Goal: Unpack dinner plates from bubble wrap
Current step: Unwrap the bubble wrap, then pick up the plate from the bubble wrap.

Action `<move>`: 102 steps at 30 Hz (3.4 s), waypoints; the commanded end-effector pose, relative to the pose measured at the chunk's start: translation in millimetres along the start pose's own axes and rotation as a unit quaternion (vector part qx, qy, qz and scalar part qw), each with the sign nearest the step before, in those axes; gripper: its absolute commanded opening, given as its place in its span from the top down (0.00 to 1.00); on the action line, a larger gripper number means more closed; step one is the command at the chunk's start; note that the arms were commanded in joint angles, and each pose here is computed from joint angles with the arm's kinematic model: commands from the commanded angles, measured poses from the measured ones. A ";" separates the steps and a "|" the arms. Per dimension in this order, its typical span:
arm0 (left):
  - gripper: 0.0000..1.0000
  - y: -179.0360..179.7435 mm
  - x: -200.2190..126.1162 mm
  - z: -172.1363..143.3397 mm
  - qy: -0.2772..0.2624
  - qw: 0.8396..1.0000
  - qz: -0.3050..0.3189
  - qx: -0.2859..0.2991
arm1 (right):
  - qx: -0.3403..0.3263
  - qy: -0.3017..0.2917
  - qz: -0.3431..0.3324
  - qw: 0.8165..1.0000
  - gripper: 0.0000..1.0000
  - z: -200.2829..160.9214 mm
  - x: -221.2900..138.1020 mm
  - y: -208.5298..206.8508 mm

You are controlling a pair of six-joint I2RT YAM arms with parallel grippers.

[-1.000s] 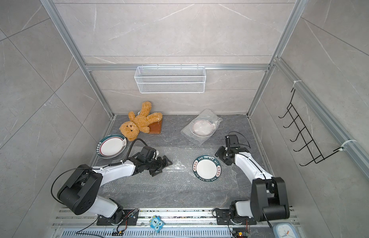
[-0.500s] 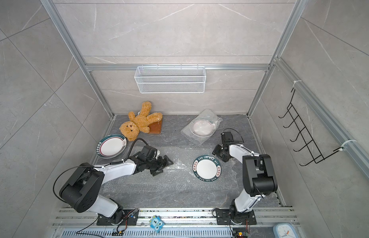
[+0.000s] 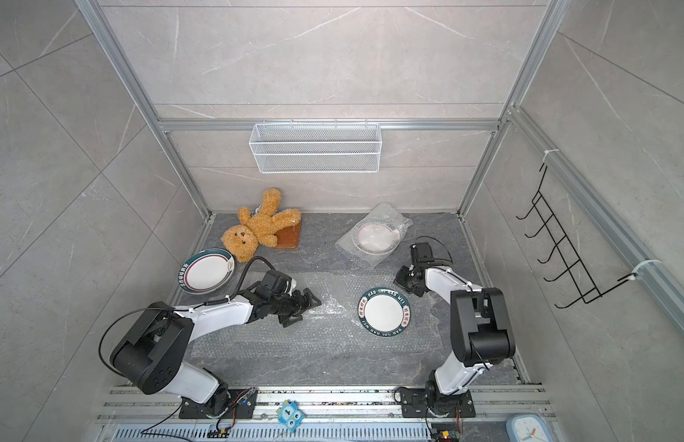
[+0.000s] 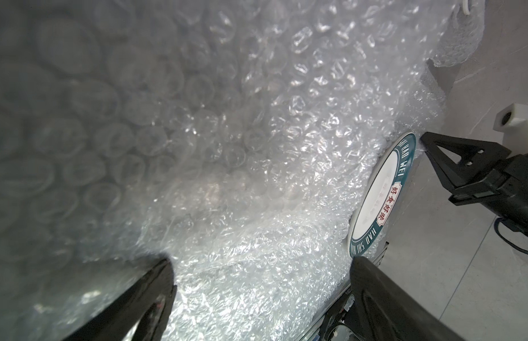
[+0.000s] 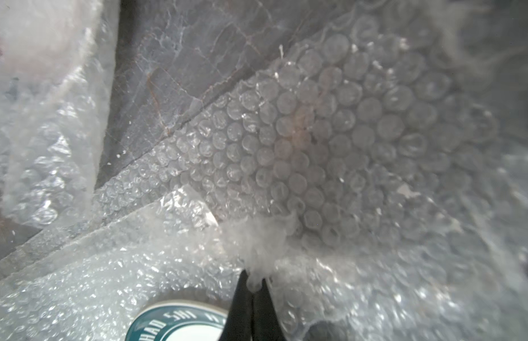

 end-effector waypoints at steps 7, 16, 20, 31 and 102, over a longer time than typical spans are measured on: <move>0.05 49.0 1.0 -7.5 -0.008 0.994 0.104 -0.042 | 0.014 -0.065 -0.137 0.988 1.00 26.7 -49.7 -29.6; 0.04 52.4 12.4 -11.5 0.008 0.995 0.084 -0.054 | 0.006 -0.049 -0.097 0.994 0.90 37.2 -18.2 -20.6; 0.04 40.6 7.2 -9.6 0.006 0.997 0.060 -0.042 | 0.004 -0.053 -0.082 0.995 0.75 41.0 -28.4 -12.2; 0.01 -54.6 -40.5 -13.2 -0.011 0.992 -0.068 0.110 | 0.003 -0.045 0.011 0.999 0.35 -25.9 -101.2 -18.6; 0.76 -158.9 148.3 -26.7 0.140 0.974 -0.062 0.165 | 0.028 0.032 0.133 0.990 0.00 -108.9 -99.2 -34.1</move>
Point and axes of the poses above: each gripper's point midway between its finger pads, its own x axis out along the fingers, its own y axis along the line the jaws close on, z = x × y, the point moved 3 cm from there along -x, back along the fingers, and after that the axes turned 6 degrees about x, right-handed, at the moved point
